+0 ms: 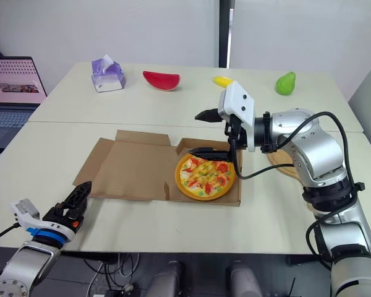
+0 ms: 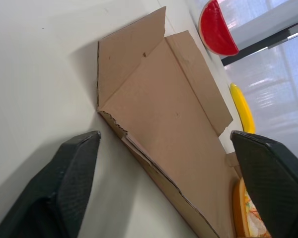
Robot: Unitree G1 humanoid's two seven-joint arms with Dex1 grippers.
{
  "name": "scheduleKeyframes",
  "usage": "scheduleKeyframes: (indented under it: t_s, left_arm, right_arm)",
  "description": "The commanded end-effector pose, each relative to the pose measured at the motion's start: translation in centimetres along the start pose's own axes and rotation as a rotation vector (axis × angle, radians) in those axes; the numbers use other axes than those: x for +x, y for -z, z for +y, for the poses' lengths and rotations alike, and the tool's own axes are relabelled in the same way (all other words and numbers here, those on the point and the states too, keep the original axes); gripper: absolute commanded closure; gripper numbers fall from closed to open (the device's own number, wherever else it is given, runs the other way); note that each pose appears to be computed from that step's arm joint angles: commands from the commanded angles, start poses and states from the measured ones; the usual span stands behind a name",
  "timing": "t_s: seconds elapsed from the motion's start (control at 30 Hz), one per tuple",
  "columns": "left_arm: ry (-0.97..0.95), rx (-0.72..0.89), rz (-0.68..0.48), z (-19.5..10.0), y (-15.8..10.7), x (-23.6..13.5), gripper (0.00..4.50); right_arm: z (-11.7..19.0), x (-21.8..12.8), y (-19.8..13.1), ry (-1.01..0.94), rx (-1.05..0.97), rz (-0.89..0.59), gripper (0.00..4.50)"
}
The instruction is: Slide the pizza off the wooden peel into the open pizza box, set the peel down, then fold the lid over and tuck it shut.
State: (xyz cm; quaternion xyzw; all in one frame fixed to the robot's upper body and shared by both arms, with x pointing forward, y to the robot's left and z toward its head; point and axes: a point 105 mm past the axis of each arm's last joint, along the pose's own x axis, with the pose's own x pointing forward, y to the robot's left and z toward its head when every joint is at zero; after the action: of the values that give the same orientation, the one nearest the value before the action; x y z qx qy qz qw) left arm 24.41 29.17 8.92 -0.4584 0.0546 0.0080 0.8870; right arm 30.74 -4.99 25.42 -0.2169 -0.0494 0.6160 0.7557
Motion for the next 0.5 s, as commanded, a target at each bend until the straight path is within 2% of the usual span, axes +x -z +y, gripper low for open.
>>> scheduleKeyframes:
  t_s: [0.03, 0.37, 0.4, 0.5]
  left_arm:
    - [0.013, 0.014, 0.013, -0.24, 0.23, 0.29, 1.19]
    - [0.011, -0.008, -0.026, -0.18, -0.57, -0.04, 4.34]
    - [0.012, -0.008, -0.028, -0.23, -0.65, -0.16, 4.48]
    - [0.013, -0.005, -0.03, -0.28, -0.76, -0.3, 4.48]
  right_arm:
    - [0.0, -0.6, -1.27, 0.019, -0.038, -0.03, 0.0]
    - [0.19, -0.62, -0.96, 0.019, -0.037, -0.021, 0.0]
    - [0.19, -0.63, -0.93, 0.02, -0.037, -0.021, 0.0]
    - [0.19, -0.55, -0.92, 0.019, -0.036, -0.022, 0.0]
